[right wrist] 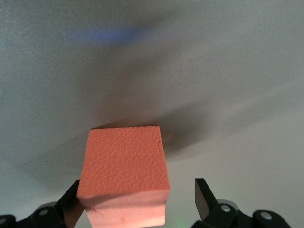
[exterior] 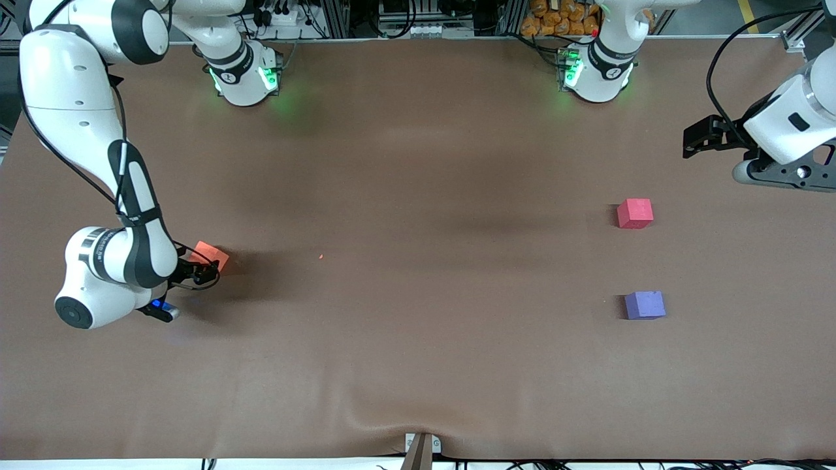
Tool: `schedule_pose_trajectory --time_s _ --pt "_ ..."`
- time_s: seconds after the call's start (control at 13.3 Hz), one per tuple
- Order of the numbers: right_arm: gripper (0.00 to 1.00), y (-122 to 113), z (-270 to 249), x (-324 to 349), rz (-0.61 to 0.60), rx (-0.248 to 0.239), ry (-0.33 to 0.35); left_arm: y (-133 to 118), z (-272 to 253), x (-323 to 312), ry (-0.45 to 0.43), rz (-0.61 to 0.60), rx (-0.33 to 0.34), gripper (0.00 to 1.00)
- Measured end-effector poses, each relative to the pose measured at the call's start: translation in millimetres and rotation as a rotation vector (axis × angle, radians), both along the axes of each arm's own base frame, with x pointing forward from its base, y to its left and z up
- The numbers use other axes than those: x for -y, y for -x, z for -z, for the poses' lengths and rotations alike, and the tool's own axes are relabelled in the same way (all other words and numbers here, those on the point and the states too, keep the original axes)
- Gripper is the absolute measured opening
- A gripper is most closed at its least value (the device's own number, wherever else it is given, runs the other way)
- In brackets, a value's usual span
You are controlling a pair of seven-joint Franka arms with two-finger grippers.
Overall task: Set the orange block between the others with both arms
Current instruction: 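Lift the orange cube with the right gripper toward the table middle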
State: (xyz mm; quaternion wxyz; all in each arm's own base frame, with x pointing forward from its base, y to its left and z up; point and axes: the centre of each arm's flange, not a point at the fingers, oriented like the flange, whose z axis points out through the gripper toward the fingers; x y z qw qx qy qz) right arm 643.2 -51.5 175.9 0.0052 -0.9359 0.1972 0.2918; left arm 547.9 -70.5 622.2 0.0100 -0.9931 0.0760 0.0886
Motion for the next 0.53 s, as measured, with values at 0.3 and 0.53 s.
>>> schedule_pose_trajectory --time_s 0.3,0.53 --pt "0.84 -0.1 0.4 -0.8 0.007 0.0 -0.007 -3.0 5.8 0.0 0.0 0.0 -0.011 1.0" --pt "0.63 -1.6 -0.7 -4.4 0.036 0.007 -0.039 -3.9 7.6 -0.1 0.0 0.0 -0.014 1.0"
